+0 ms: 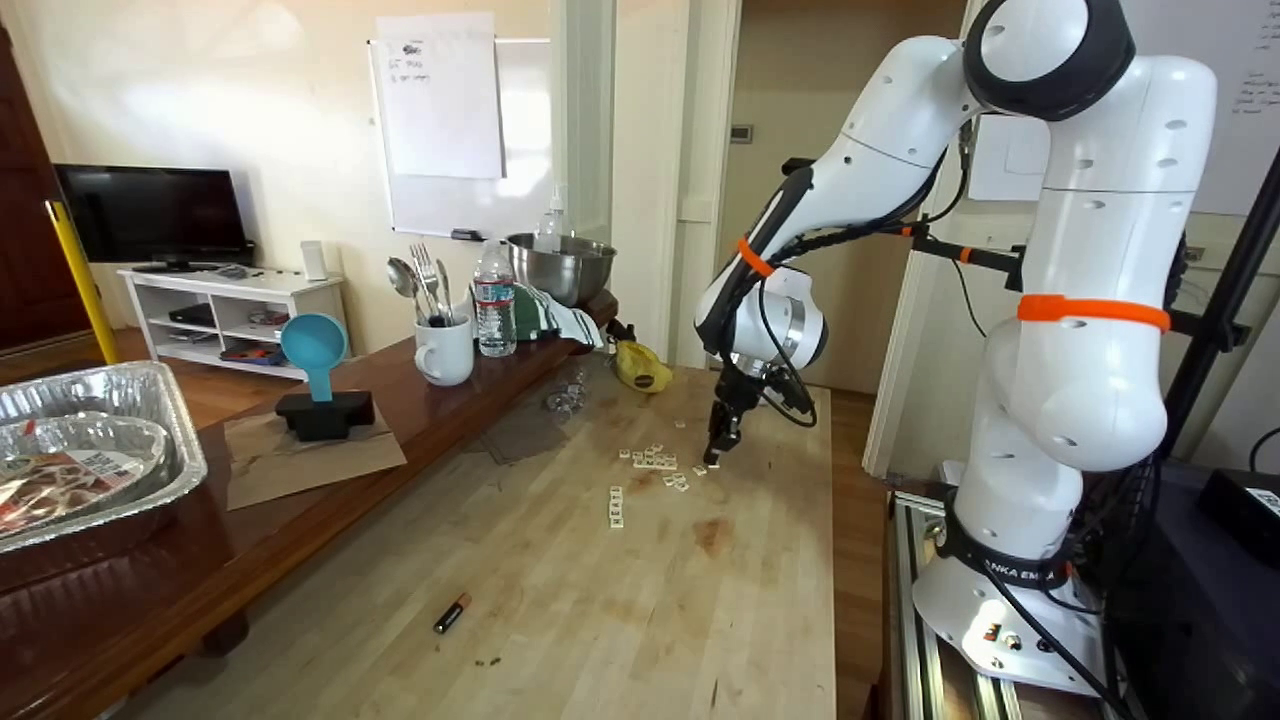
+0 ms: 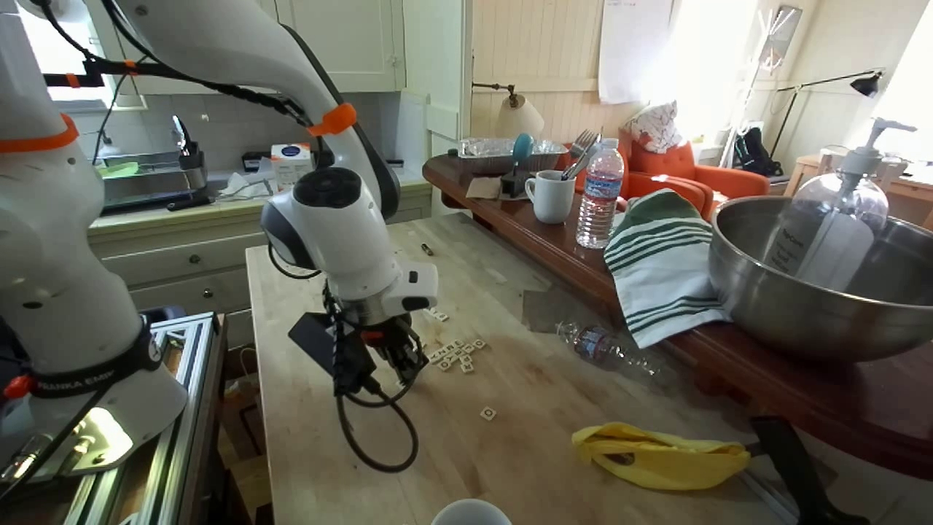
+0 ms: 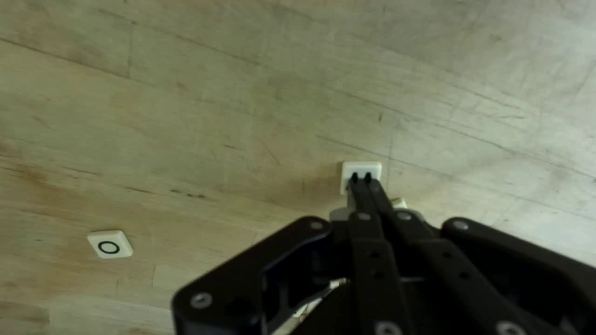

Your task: Add one more block to the straight row

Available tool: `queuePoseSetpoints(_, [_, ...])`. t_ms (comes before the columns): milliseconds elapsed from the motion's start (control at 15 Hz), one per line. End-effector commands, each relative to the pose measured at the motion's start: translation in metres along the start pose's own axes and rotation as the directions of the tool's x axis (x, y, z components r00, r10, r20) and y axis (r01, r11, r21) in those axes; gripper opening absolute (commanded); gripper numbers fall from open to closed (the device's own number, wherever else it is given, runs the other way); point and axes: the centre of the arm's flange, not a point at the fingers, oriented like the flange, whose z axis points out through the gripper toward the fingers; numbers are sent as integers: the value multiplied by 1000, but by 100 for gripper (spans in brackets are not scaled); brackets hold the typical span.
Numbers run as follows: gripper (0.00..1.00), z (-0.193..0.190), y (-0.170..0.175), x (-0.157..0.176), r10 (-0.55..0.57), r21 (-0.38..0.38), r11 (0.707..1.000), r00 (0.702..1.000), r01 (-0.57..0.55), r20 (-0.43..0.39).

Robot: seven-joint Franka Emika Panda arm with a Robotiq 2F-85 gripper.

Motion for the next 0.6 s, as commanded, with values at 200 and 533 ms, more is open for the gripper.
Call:
queuePoseSetpoints(200, [0,26,-30,-27,-6,76,997,998,1,55])
queuePoseSetpoints(533, [0,33,-35,-16,17,100,995,996,-26,90])
